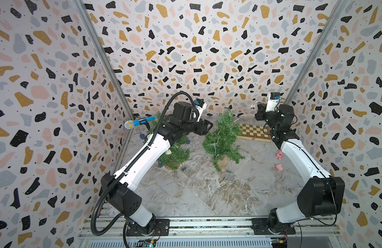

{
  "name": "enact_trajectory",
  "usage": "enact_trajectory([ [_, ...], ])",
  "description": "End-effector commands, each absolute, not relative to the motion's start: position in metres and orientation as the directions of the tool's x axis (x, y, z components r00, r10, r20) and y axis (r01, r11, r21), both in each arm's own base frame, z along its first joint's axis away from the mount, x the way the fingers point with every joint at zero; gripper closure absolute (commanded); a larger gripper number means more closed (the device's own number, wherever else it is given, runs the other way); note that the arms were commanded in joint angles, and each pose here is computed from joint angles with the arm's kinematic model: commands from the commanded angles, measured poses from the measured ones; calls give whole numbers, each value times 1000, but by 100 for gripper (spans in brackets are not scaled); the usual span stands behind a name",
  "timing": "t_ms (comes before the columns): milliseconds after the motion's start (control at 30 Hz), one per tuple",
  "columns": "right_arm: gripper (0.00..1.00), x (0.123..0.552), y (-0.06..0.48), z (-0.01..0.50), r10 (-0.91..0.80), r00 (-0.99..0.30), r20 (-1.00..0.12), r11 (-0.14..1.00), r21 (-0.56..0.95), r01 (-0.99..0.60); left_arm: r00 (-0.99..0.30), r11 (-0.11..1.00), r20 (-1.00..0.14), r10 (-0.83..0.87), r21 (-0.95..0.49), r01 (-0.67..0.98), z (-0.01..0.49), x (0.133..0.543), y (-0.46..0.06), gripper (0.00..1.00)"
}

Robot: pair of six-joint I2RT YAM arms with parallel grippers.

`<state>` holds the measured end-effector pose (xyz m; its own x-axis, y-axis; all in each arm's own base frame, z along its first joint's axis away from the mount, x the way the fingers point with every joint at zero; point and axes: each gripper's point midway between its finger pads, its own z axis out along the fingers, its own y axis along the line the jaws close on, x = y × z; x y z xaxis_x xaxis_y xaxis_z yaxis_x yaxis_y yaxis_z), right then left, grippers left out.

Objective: Wrap string light around the christmas tree
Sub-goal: Wrap the light string around the Christmas tree.

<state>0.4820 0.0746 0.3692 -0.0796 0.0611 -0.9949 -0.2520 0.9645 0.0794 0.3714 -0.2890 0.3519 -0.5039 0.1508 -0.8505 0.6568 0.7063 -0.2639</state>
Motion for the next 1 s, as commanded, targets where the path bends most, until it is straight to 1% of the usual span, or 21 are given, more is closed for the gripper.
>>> enact_trajectory([
  [0, 100, 462, 80, 379, 79, -64, -995, 963, 93, -254, -459, 692, -879, 128, -252, 676, 388, 363, -286, 40],
  [100, 100, 454, 79, 376, 81, -62, -995, 971, 93, -220, -474, 695, -874, 108, -275, 665, 400, 360, -285, 40],
  [200, 100, 445, 74, 363, 98, -76, -992, 977, 111, -181, -503, 670, -862, 59, -340, 660, 413, 352, -289, 39],
  [267, 100, 440, 69, 357, 105, -82, -991, 981, 117, -158, -478, 671, -874, 85, -304, 676, 416, 343, -300, 33],
  [333, 100, 435, 67, 355, 102, -94, -990, 982, 116, -152, -423, 654, -891, 166, -222, 724, 412, 326, -327, 28],
  [400, 100, 426, 65, 357, 113, -99, -989, 982, 126, -141, -390, 641, -895, 219, -169, 748, 408, 314, -349, 26],
  [467, 100, 414, 62, 357, 127, -94, -987, 981, 139, -133, -378, 650, -896, 232, -146, 745, 404, 314, -361, 26],
  [600, 100, 390, 57, 362, 115, -103, -988, 984, 127, -126, -401, 737, -901, 163, -159, 657, 404, 338, -362, 31],
  [767, 100, 355, 40, 357, 56, -164, -985, 996, 66, -58, -417, 764, -898, 138, -172, 622, 391, 356, -372, 36],
  [867, 100, 335, 27, 353, 30, -175, -984, 999, 32, -5, -429, 763, -898, 95, -211, 611, 389, 359, -377, 45],
  [900, 100, 329, 23, 355, 23, -165, -986, 1000, 22, 10, -436, 745, -896, 80, -237, 623, 388, 357, -381, 46],
  [967, 100, 318, 16, 357, 11, -158, -987, 999, 5, 34, -441, 716, -896, 56, -272, 643, 387, 351, -386, 54],
])
